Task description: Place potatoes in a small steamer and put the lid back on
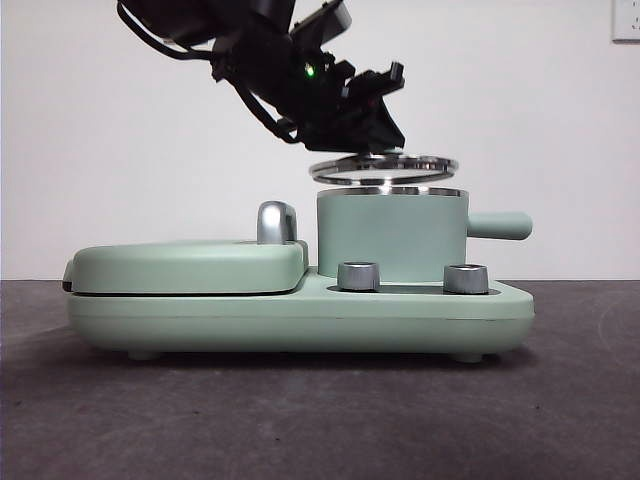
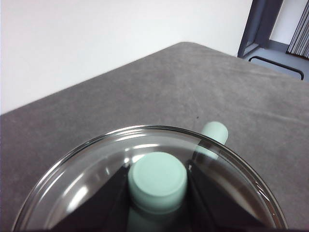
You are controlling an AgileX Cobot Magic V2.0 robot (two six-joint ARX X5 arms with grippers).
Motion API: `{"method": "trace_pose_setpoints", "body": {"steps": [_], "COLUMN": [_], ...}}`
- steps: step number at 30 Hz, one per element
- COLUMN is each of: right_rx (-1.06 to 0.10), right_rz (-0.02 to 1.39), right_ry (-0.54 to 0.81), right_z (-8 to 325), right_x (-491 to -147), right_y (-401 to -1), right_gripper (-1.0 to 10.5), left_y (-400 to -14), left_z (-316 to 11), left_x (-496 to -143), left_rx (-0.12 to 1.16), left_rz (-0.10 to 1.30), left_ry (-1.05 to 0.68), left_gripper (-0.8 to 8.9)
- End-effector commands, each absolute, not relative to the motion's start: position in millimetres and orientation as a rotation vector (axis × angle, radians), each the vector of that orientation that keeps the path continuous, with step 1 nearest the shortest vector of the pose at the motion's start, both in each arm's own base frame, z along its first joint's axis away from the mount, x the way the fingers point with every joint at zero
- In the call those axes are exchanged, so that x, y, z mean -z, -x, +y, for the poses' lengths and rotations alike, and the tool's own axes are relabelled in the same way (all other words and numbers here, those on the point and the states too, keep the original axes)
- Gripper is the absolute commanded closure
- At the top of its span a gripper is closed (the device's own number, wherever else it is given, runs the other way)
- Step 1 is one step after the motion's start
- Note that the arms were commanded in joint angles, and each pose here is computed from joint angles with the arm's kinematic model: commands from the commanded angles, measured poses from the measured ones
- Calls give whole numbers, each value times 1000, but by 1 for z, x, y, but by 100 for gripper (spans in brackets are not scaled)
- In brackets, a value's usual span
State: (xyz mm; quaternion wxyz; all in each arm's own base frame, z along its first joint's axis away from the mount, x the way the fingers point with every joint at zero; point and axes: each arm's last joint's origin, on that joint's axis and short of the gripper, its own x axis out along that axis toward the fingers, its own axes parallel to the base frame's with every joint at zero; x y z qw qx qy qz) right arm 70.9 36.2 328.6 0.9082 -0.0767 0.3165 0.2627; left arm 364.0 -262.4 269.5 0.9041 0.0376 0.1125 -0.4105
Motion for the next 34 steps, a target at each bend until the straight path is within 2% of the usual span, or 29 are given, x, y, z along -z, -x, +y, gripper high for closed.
{"method": "trace_pose_setpoints", "body": {"steps": [1,34], "right_rx": [-548,-548], "right_rz": [645,638], "right_ry": [148,148], "right_z": [37,37], "right_x": [-330,-331], "right_y": [-72,-72], "right_gripper": [680,680], "left_y": [-367,-362], "left_z": [-272,-280], "left_x": [-273,-264], "left_rx": [868,889], "left_rz": [180,235], "left_ry": [-78,-113], "left_gripper": [799,799]}}
